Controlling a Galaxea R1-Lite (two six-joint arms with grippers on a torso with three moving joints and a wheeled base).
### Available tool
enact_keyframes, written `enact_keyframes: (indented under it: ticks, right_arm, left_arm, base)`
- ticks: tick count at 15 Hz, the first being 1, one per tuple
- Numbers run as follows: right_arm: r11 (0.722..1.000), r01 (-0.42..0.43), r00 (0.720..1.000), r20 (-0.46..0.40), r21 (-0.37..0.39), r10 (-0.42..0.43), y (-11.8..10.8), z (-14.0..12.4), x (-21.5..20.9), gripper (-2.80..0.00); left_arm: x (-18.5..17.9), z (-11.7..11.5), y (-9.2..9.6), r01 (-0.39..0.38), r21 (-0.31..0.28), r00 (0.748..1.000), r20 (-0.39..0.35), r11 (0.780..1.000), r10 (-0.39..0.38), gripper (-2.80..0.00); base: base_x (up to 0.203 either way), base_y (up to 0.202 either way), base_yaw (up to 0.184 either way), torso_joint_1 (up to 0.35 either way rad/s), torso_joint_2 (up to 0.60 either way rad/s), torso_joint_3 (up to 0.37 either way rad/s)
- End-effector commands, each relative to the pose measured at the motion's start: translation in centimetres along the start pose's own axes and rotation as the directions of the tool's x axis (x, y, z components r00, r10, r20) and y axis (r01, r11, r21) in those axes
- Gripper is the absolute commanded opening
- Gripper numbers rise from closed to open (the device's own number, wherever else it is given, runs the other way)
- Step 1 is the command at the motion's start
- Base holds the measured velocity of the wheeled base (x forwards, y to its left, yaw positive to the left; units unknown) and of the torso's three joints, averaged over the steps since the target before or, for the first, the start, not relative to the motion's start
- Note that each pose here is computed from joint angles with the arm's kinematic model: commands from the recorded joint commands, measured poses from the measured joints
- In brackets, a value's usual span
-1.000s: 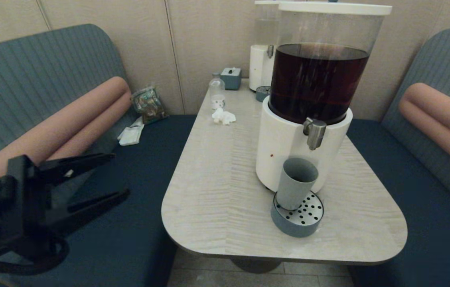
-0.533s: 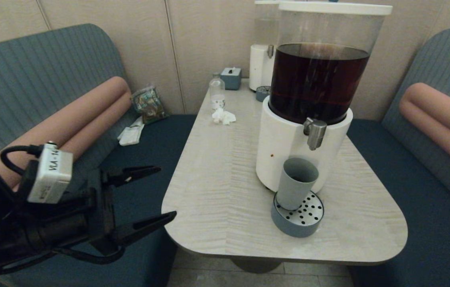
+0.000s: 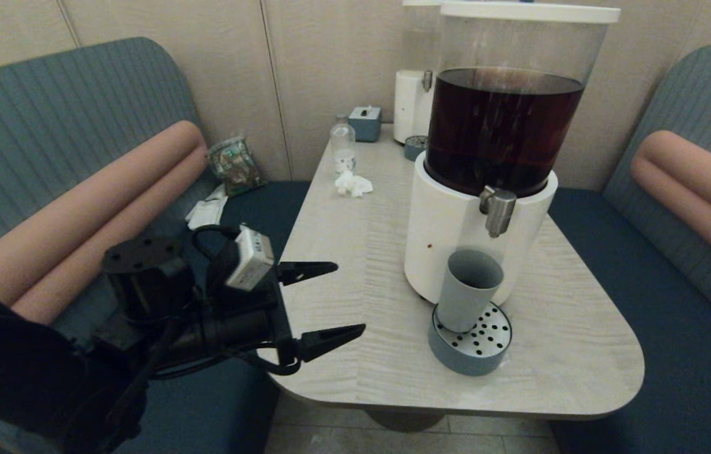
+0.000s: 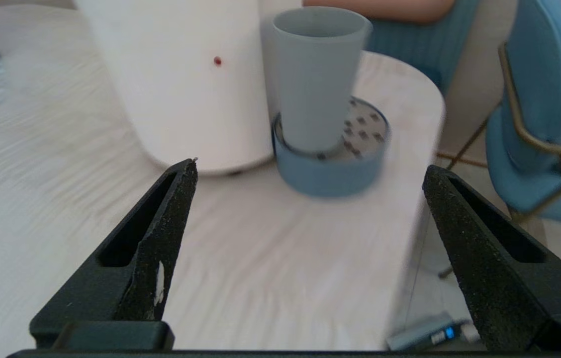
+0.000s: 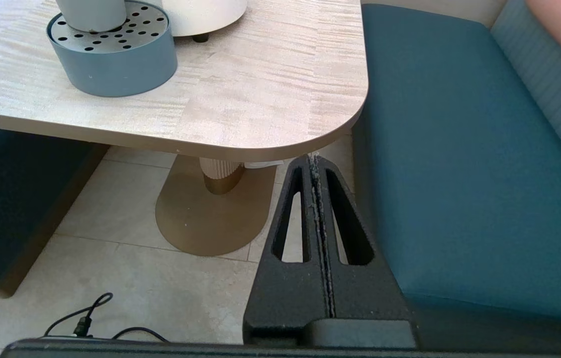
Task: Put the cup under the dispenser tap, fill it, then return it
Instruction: Place the cup next to the water dispenser
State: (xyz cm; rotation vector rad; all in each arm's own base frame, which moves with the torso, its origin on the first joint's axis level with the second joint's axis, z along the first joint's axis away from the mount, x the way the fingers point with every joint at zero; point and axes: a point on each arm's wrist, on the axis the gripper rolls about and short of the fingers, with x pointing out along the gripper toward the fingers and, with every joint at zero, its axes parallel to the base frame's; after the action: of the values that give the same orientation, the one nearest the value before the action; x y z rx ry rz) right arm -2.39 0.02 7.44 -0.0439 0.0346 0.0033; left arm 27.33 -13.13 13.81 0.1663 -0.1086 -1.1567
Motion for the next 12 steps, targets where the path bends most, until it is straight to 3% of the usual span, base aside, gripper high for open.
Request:
enact_keyframes:
  ticks: [1, 4, 12]
  right_arm:
    - [1.0, -0.001, 1.0, -0.001, 0.0, 0.001, 0.0, 0.0, 0.0, -2.8]
    - [1.0, -0.001, 1.0, -0.001, 0.0, 0.001, 0.0, 0.0, 0.0, -2.8]
    - [1.0, 0.0, 1.0, 0.001, 0.0, 0.0, 0.0, 0.0, 0.0, -2.8]
  left_arm:
    - [3.5, -1.8, 0.6, 0.021, -0.024, 1.0, -0.006, 0.999, -0.021, 0.0]
    - [6.7, -2.5, 0.3, 0.06, -0.046, 0.998, 0.014, 0.997, -0.059, 0.0]
    - [11.5, -3.8, -0.3, 0.047, -0.083, 0.998, 0.039, 0.995, -0.044, 0.0]
  base:
    - [0.0, 0.0, 0.0, 0.0, 0.0, 0.0]
    - [0.0, 0.0, 0.0, 0.0, 0.0, 0.0]
    - [0.0, 0.0, 0.0, 0.0, 0.0, 0.0]
